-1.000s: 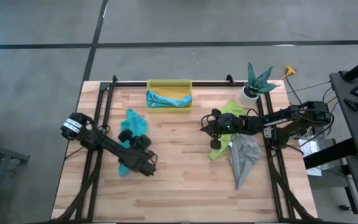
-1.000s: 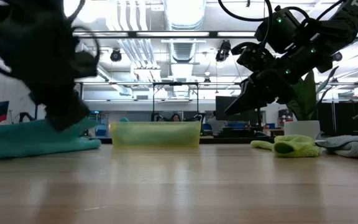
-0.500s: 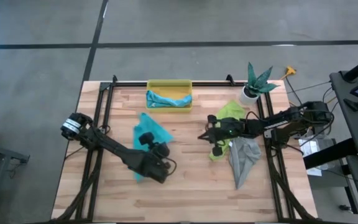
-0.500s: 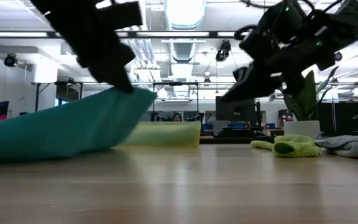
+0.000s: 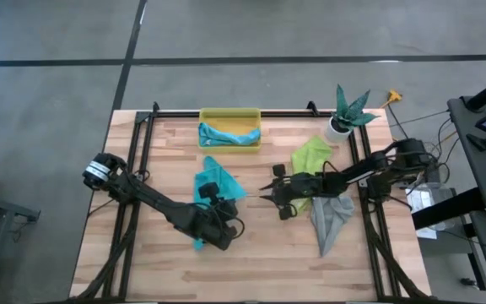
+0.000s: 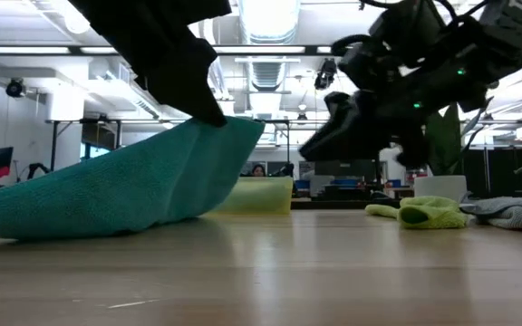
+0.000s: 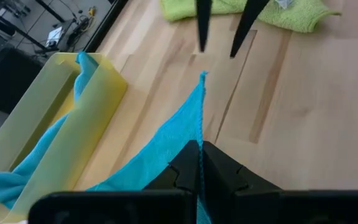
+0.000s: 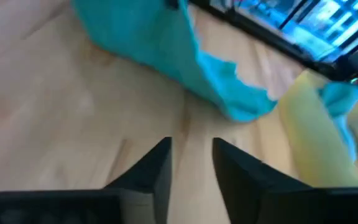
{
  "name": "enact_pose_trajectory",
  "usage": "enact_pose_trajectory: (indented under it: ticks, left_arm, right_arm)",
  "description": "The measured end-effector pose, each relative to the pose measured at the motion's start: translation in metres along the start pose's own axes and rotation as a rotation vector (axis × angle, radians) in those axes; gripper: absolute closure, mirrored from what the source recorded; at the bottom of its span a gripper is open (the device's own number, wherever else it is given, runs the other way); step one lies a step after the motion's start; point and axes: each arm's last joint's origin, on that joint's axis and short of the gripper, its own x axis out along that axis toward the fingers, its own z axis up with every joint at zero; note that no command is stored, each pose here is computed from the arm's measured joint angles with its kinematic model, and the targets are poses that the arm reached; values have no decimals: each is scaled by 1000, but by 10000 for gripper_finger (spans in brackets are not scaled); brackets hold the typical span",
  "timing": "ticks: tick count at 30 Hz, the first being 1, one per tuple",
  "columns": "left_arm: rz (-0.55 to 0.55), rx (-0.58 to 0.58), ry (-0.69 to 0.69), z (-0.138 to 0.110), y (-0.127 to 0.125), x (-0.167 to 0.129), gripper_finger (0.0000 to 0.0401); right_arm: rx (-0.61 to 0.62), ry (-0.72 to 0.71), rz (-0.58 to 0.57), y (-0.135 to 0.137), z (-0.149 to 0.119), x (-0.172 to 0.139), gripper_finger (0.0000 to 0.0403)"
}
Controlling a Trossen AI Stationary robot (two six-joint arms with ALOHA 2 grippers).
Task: Roll microfiber towels into tight, uniform cylinder then place into a basket
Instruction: Roll the light blue towel
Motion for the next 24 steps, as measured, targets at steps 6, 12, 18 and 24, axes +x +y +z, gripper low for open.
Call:
enact_pose_trajectory:
  ticks: [6, 12, 18, 24]
  left_arm:
    - [-6, -3, 0, 0, -1, 0, 401]
    - [-11, -3, 2, 0, -1, 0, 401]
    - [-24, 13, 9, 0, -1, 1, 401]
    - [-25, 11, 7, 0, -2, 1, 401]
  right_arm:
    - [-30, -35, 6, 4, 15, 20, 225]
    - [-82, -25, -70, 2, 27, 28, 207]
    - [-85, -83, -47, -2, 40, 31, 217]
    - [-92, -69, 19, 3, 40, 31, 238]
